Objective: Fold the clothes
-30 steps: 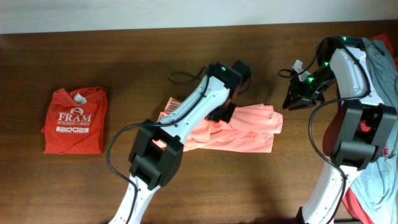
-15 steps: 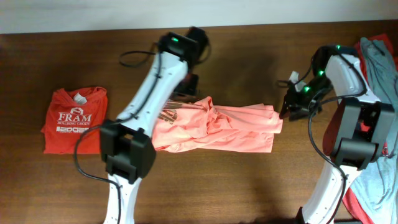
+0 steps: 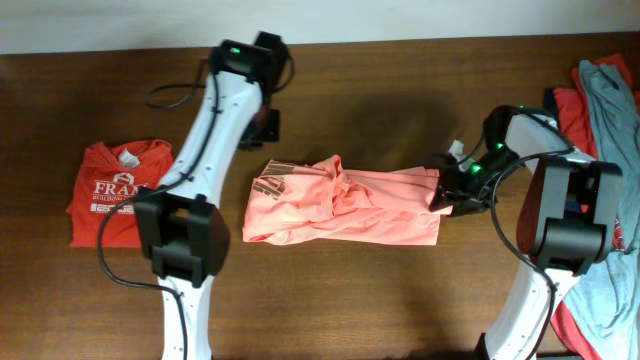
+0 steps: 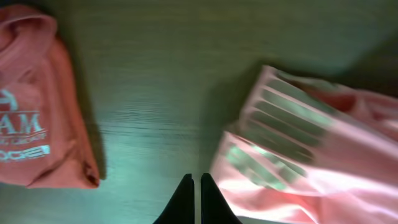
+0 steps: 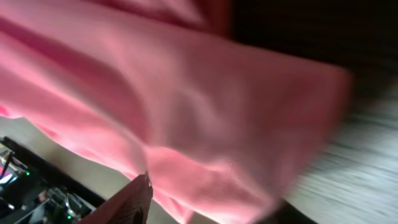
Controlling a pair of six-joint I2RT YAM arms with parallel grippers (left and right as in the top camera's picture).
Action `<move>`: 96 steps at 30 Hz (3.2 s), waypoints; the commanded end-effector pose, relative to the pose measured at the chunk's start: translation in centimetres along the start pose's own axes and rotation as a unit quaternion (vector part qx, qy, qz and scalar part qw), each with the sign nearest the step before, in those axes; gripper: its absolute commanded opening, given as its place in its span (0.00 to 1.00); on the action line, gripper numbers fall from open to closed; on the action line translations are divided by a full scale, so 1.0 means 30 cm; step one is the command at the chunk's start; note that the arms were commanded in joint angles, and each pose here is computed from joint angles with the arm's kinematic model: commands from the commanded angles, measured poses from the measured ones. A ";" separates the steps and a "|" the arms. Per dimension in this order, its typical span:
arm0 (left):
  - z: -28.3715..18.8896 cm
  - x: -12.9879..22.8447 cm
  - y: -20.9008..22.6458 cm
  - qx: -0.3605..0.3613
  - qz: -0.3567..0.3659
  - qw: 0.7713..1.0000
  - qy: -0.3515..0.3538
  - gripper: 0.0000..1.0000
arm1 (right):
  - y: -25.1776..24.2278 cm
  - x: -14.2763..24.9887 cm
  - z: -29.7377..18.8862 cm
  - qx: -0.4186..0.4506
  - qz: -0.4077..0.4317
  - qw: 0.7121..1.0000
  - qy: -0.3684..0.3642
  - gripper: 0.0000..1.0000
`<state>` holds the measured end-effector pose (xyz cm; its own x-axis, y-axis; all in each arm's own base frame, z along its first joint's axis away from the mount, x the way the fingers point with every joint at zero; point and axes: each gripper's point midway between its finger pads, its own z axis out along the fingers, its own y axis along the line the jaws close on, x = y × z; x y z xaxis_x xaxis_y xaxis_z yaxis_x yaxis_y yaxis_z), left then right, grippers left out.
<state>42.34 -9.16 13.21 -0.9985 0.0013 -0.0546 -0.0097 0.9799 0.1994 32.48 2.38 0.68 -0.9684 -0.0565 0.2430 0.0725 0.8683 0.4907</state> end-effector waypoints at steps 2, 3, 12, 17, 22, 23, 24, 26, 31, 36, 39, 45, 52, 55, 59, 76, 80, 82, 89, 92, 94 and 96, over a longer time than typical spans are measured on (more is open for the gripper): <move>-0.002 -0.011 0.085 -0.010 -0.038 0.999 -0.001 0.06 | 0.058 -0.007 0.119 -0.012 -0.038 0.999 0.009 0.43; 0.000 -0.012 0.093 -0.010 -0.040 0.999 -0.001 0.06 | 0.066 -0.012 0.126 -0.009 -0.044 0.999 0.008 0.24; 0.003 -0.005 0.141 -0.034 -0.043 0.998 0.004 0.06 | -0.050 -0.043 -0.020 0.066 0.030 0.997 -0.031 0.04; 0.010 -0.006 0.175 -0.036 -0.054 0.998 0.008 0.06 | -0.114 -0.061 -0.306 0.098 0.060 0.985 -0.130 0.04; 0.010 -0.010 0.172 -0.032 -0.055 0.998 0.007 0.07 | -0.060 -0.034 -0.469 0.107 0.056 0.978 -0.169 0.04; 0.010 -0.011 0.168 -0.031 -0.054 0.998 0.006 0.06 | -0.040 -0.028 -0.479 0.108 0.051 0.978 -0.168 0.04; 0.010 -0.010 0.162 -0.027 -0.054 0.998 0.006 0.07 | -0.014 -0.023 -0.487 0.109 0.045 0.979 -0.166 0.04; 0.009 -0.010 0.151 -0.020 -0.054 0.998 0.007 0.06 | 0.058 -0.018 -0.487 0.112 0.022 0.981 -0.158 0.04; 0.010 -0.008 0.140 -0.011 -0.054 0.998 0.009 0.07 | 0.282 -0.038 -0.428 0.124 -0.068 0.980 -0.142 0.04; 0.009 -0.006 0.140 -0.011 -0.053 0.998 0.010 0.09 | 0.482 -0.054 -0.307 0.148 -0.141 0.970 -0.131 0.04; 0.009 -0.005 0.138 -0.012 -0.052 0.999 0.011 0.09 | 0.574 -0.046 -0.232 0.159 -0.172 0.965 -0.121 0.04; 0.009 -0.006 0.139 -0.011 -0.053 0.998 0.010 0.09 | 0.689 -0.004 -0.064 0.165 -0.217 0.959 -0.072 0.04; 0.009 -0.007 0.138 -0.011 -0.053 0.998 0.010 0.09 | 0.722 0.028 0.103 0.179 -0.240 0.954 -0.014 0.04; 0.009 -0.008 0.138 -0.011 -0.053 0.998 0.009 0.09 | 0.730 0.042 0.143 0.183 -0.248 0.951 0.001 0.04; 0.009 -0.012 0.137 -0.010 -0.053 0.999 0.007 0.10 | 0.745 0.078 0.170 0.188 -0.257 0.948 0.018 0.04; 0.007 0.011 0.082 0.039 -0.031 0.998 0.026 0.10 | 0.712 0.138 0.194 0.221 -0.260 0.939 0.052 0.04; -0.020 0.045 -0.043 0.151 0.009 0.987 0.051 0.10 | 0.669 0.100 0.161 0.227 -0.242 0.942 0.041 0.04; -0.038 0.082 -0.099 0.186 0.021 0.980 0.073 0.10 | 0.623 0.062 0.123 0.222 -0.217 0.950 0.029 0.04; -0.036 0.196 -0.253 0.201 0.094 0.968 0.113 0.08 | 0.542 0.014 0.061 0.215 -0.184 0.959 0.017 0.04; -0.001 0.295 -0.331 0.187 0.130 0.962 0.152 0.05 | 0.533 0.013 0.055 0.215 -0.184 0.959 0.019 0.04; 0.021 0.338 -0.356 0.181 0.141 0.959 0.170 0.04 | 0.533 0.011 0.053 0.215 -0.184 0.959 0.017 0.04; 0.044 0.372 -0.373 0.177 0.148 0.956 0.184 0.04 | 0.533 0.009 0.050 0.214 -0.183 0.959 0.016 0.04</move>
<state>33.00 -19.17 9.61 -0.9277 0.2492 0.2781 0.2088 0.9636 -0.1669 33.17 17.27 7.54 -0.9081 -0.3943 0.1406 -0.3698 0.9130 0.1720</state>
